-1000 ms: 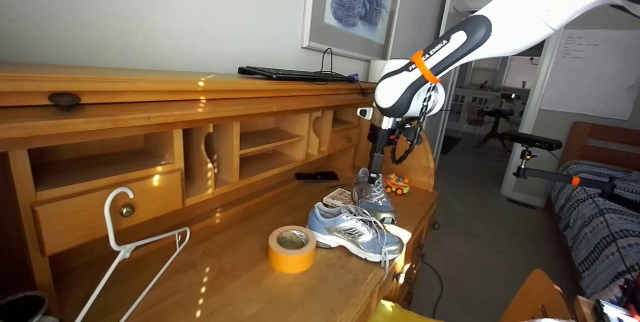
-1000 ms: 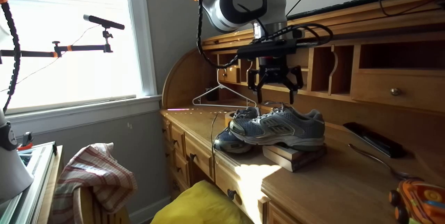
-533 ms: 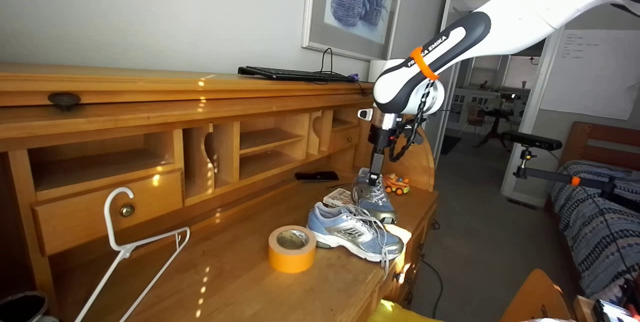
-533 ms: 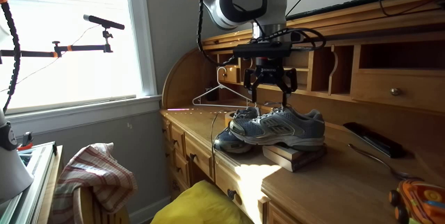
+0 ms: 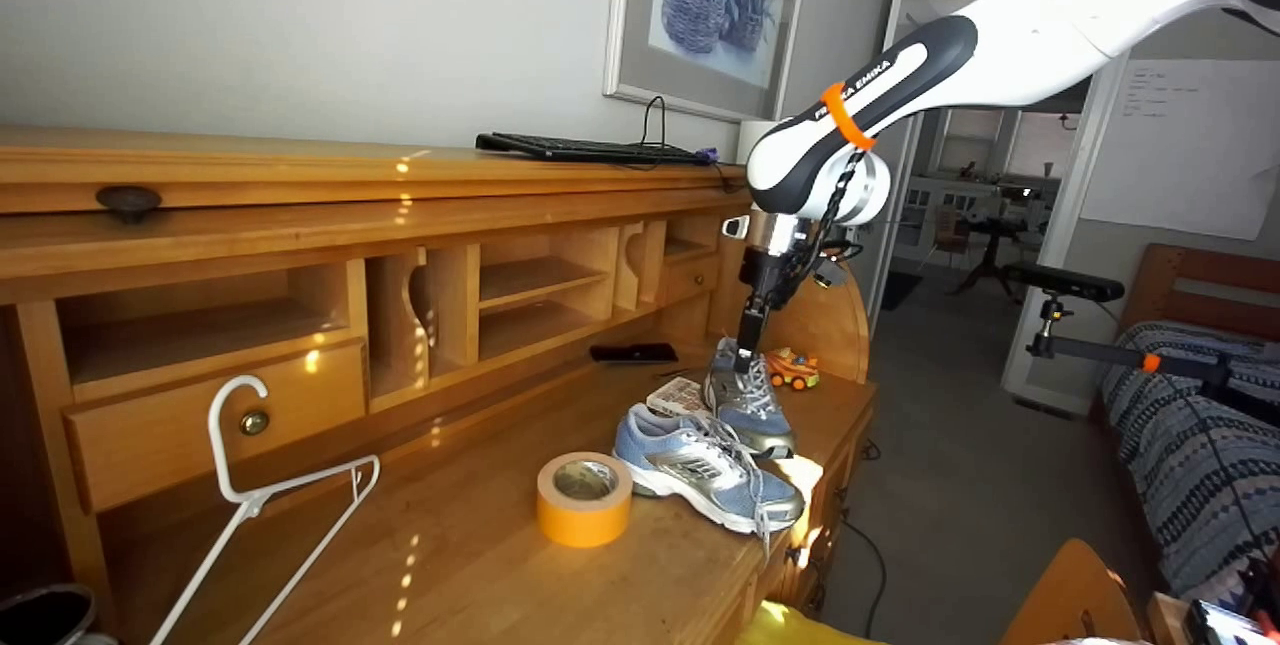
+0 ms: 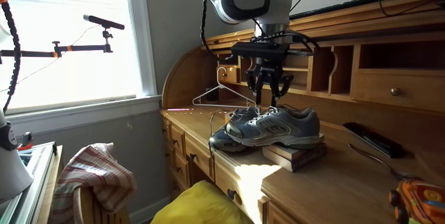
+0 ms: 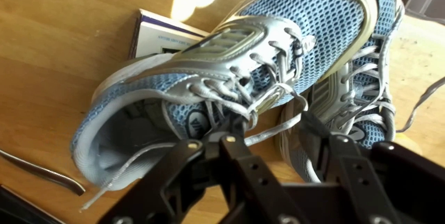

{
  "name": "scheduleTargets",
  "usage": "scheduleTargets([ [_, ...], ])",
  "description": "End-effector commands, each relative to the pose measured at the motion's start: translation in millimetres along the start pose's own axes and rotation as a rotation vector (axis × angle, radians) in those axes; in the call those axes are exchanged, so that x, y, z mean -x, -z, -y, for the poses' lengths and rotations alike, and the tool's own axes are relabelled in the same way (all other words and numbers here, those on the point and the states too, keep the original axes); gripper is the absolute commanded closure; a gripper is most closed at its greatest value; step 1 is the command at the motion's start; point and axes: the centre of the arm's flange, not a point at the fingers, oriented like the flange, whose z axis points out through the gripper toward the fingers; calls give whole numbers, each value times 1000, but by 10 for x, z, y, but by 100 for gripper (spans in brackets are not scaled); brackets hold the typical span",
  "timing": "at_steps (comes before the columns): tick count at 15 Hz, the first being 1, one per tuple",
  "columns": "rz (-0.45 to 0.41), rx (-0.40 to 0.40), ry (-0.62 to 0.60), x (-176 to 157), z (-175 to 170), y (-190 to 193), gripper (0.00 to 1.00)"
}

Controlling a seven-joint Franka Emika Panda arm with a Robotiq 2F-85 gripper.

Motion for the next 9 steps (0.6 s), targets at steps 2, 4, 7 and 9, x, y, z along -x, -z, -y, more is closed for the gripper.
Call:
scheduleTargets([
  [2, 0, -61, -78, -12, -80, -35, 53],
  [4, -5, -70, -98, -15, -101, -33, 54],
  [7, -16, -97, -129, -24, -138, -5, 65],
  [9, -24, -106, -146, -18, -166, 23, 66],
])
